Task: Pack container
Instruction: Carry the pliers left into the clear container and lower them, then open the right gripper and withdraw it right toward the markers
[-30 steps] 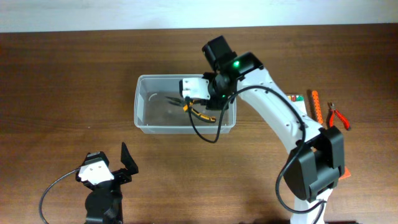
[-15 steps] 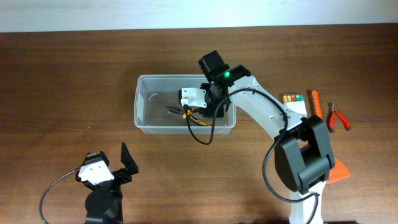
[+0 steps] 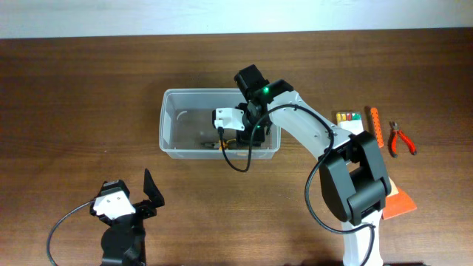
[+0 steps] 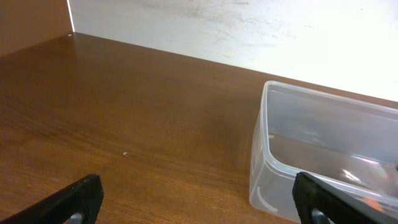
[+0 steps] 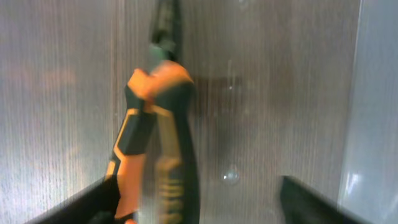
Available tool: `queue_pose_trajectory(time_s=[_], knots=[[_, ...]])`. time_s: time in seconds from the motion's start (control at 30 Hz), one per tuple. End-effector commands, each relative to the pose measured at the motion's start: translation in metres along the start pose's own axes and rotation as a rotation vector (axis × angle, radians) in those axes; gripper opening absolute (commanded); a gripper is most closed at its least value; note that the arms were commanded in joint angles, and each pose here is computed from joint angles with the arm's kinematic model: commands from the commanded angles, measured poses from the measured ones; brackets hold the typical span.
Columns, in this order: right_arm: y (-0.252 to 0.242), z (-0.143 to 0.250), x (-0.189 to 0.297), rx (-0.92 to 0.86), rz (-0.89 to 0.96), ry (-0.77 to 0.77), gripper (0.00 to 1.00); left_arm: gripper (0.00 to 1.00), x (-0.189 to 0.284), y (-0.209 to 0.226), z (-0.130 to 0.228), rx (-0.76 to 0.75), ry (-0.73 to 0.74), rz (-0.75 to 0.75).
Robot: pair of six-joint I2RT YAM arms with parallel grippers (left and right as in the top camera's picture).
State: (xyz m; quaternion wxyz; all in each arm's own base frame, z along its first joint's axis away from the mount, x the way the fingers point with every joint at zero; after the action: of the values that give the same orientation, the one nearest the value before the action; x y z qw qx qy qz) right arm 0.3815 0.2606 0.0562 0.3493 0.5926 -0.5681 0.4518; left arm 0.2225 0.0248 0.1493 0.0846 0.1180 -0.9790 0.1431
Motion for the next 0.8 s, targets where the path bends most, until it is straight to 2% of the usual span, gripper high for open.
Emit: queue_pose_trajectory(time_s=[0.0, 0.07, 0.23, 0.37, 0.47, 0.57, 0.77], knots=[[-0.002, -0.020, 0.008, -0.102, -0.006, -0.085, 0.94, 0.99, 0.000, 0.000, 0.000, -0.009, -0.002, 0.000], [-0.013, -0.028, 0.024, -0.194, 0.034, -0.107, 1.00, 0.99, 0.000, 0.000, 0.000, -0.009, -0.002, 0.000], [-0.042, -0.036, 0.095, -0.403, 0.140, -0.158, 0.99, 0.99, 0.000, 0.000, 0.000, -0.009, -0.002, 0.000], [-0.060, -0.021, 0.176, -0.576, 0.232, -0.204, 0.99, 0.99, 0.000, 0.000, 0.000, -0.009, -0.002, 0.000], [-0.070, 0.013, 0.243, -0.765, 0.326, -0.239, 0.99, 0.99, 0.000, 0.000, 0.000, -0.009, -0.002, 0.000], [-0.060, 0.059, 0.277, -0.917, 0.340, -0.206, 0.99, 0.99, 0.000, 0.000, 0.000, -0.009, -0.002, 0.000], [-0.035, 0.169, 0.301, -1.199, 0.366, -0.077, 0.99, 0.99, 0.000, 0.000, 0.000, -0.009, -0.002, 0.000]])
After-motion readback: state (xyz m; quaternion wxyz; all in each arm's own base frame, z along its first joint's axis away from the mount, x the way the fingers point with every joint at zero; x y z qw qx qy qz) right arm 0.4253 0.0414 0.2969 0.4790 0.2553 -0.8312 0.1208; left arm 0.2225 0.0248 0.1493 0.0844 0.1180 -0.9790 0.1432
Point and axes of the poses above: each gripper's point midway between its finger pads, its own x axis back along the fingers, its own y axis along the line the jaws close on, z = x × y, the point moved 1 cm from there along x, back along the fingers, and after that the axes turned 7 degrees about x, right-handed, at the moved point
